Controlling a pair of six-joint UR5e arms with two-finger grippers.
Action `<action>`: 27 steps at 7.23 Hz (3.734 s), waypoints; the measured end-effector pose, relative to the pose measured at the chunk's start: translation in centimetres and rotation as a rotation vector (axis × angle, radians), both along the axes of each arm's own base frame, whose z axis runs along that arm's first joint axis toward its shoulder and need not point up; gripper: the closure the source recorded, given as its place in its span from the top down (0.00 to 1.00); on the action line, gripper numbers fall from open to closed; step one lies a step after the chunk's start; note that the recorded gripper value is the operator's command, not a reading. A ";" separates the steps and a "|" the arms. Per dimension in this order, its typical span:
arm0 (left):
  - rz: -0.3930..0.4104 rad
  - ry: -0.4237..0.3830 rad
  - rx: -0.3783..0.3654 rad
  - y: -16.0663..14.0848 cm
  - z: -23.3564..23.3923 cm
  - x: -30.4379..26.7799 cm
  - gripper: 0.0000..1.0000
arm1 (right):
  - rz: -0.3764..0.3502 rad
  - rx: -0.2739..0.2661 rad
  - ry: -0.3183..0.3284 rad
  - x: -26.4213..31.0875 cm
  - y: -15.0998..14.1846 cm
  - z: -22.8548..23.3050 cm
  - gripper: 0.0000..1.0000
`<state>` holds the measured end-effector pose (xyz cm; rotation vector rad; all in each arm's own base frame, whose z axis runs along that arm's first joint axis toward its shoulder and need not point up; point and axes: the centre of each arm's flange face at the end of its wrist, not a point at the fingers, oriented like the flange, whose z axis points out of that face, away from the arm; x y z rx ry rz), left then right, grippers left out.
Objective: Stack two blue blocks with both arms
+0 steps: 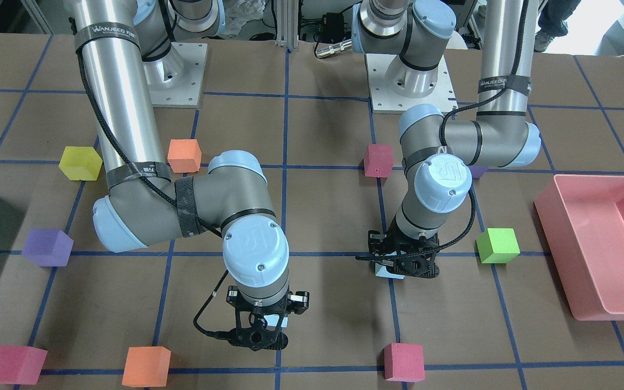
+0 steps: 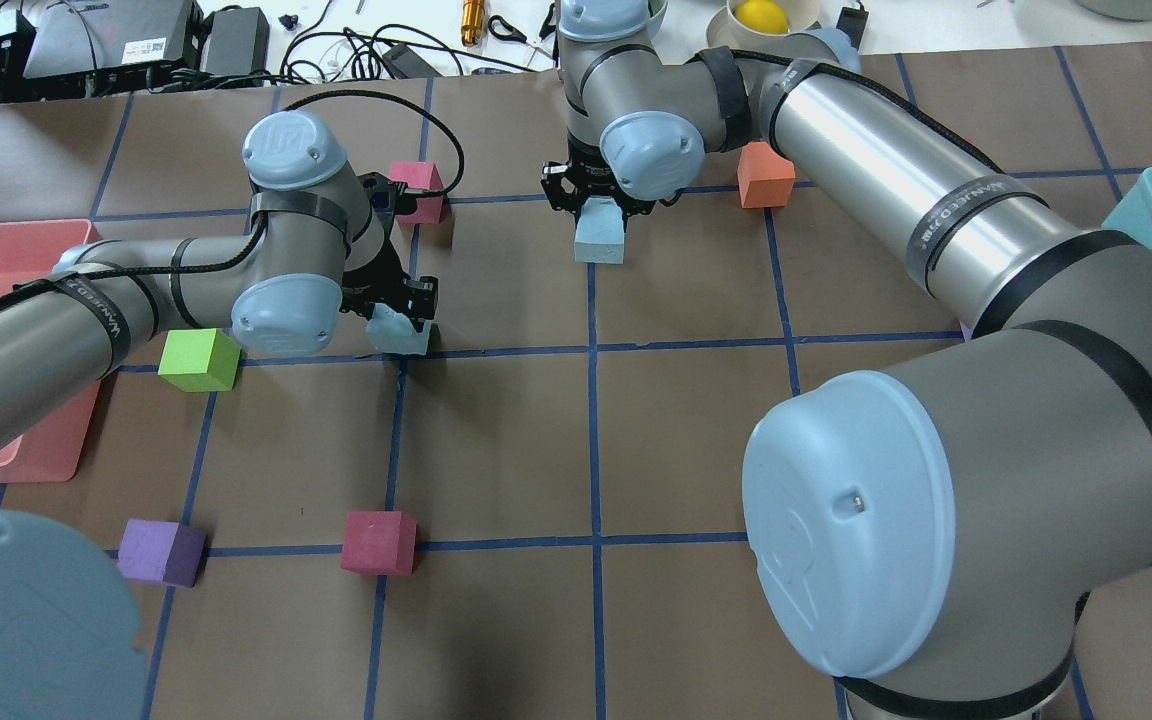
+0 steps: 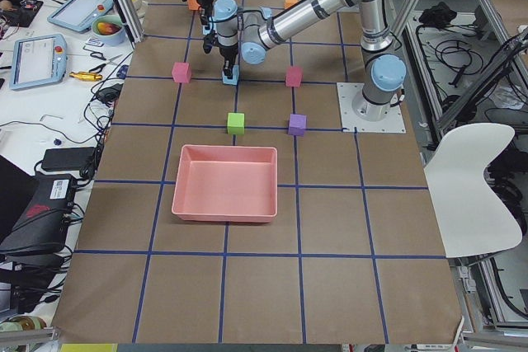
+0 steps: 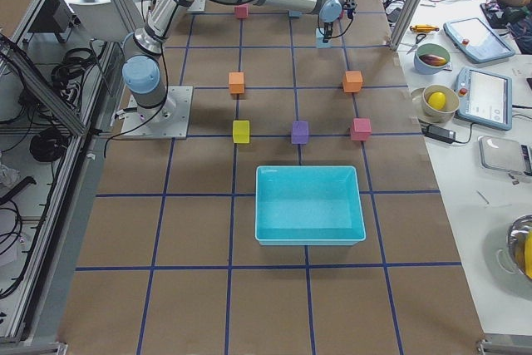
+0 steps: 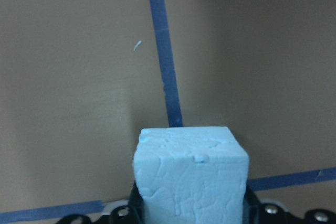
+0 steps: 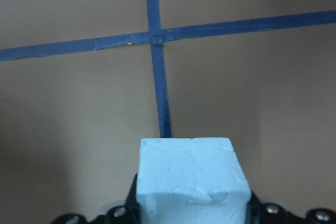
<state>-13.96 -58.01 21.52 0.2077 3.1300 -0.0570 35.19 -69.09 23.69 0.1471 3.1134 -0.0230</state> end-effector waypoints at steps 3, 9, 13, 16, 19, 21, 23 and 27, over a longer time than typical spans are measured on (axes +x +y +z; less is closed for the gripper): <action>0.005 0.002 -0.052 -1.4 2.9 0.2 0.00 | 0.009 0.010 0.001 0.2 0.0 -0.8 0.16; 0.031 0.003 -0.031 -5.6 8.0 0.0 0.00 | 0.062 0.023 0.002 0.3 -0.1 -2.3 1.00; 0.044 0.007 -0.047 -6.9 10.3 -0.2 0.00 | 0.055 -0.021 -0.002 -0.1 -0.6 0.7 1.00; 0.098 0.076 -0.050 -8.7 12.6 -2.8 0.00 | -0.032 -0.025 -0.005 -7.7 -1.3 8.8 1.00; 0.128 0.103 -0.052 -10.4 12.4 -10.9 0.00 | -0.027 0.034 0.013 -17.0 2.4 18.6 1.00; 0.117 0.102 -0.039 -10.0 10.6 -16.6 0.00 | 0.006 0.058 0.018 -18.9 7.2 22.6 1.00; 0.122 0.097 -0.013 -9.0 8.2 -20.5 0.00 | 0.026 0.059 0.016 -19.4 11.1 22.2 1.00; 0.127 0.106 -0.027 -8.9 6.3 -23.4 0.00 | -0.008 0.040 0.021 -21.2 13.0 22.8 1.00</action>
